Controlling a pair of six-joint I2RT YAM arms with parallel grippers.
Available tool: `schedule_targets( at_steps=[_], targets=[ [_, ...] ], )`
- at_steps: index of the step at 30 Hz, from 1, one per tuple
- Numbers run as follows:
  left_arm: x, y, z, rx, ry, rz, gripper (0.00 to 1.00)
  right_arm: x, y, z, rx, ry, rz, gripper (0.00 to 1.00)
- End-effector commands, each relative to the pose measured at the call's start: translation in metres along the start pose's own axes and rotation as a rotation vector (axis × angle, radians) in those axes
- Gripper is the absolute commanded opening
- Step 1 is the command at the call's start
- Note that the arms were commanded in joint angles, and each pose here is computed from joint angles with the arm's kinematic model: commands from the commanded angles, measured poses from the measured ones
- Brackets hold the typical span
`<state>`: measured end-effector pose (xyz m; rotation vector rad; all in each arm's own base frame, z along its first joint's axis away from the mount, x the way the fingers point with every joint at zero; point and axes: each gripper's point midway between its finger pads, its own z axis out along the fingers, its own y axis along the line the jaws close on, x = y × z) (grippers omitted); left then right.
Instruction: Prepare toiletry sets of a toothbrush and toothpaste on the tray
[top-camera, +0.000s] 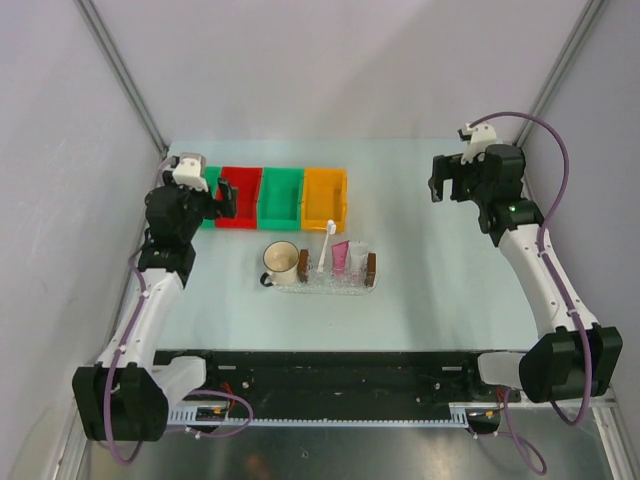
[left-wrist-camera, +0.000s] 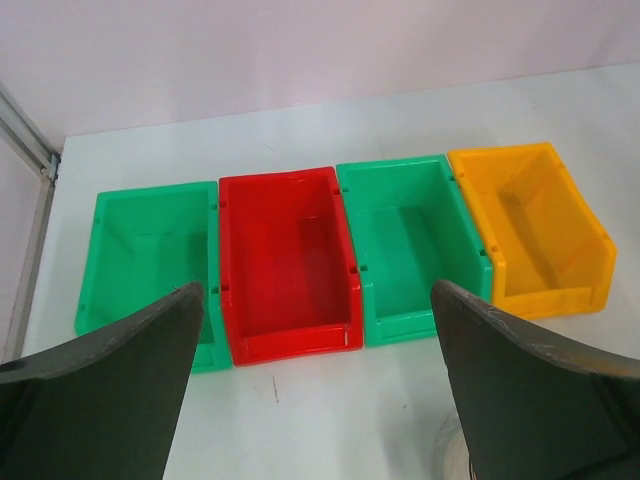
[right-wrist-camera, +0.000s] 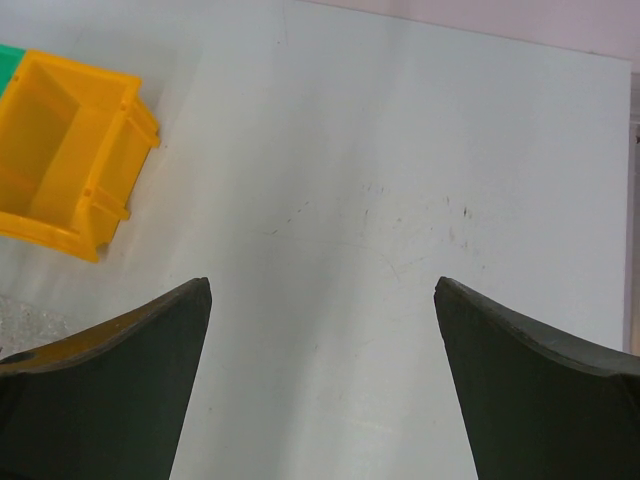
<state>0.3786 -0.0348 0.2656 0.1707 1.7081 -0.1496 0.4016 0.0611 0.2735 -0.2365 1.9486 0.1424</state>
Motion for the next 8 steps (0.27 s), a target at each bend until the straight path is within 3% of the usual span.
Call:
schedule_targets(
  at_steps=[1,8],
  targets=[
    [-0.0189,0.0043,-0.0051,-0.036,-0.067,0.049,1.0,-0.0215,-0.005,-0.0091,0.023,-0.079,-0.02,1.0],
    [-0.0173,0.0021,-0.0059,-0.025,-0.066,0.046,1.0,-0.0247,-0.0047,-0.0136,0.015,-0.09,-0.02,1.0]
  ],
)
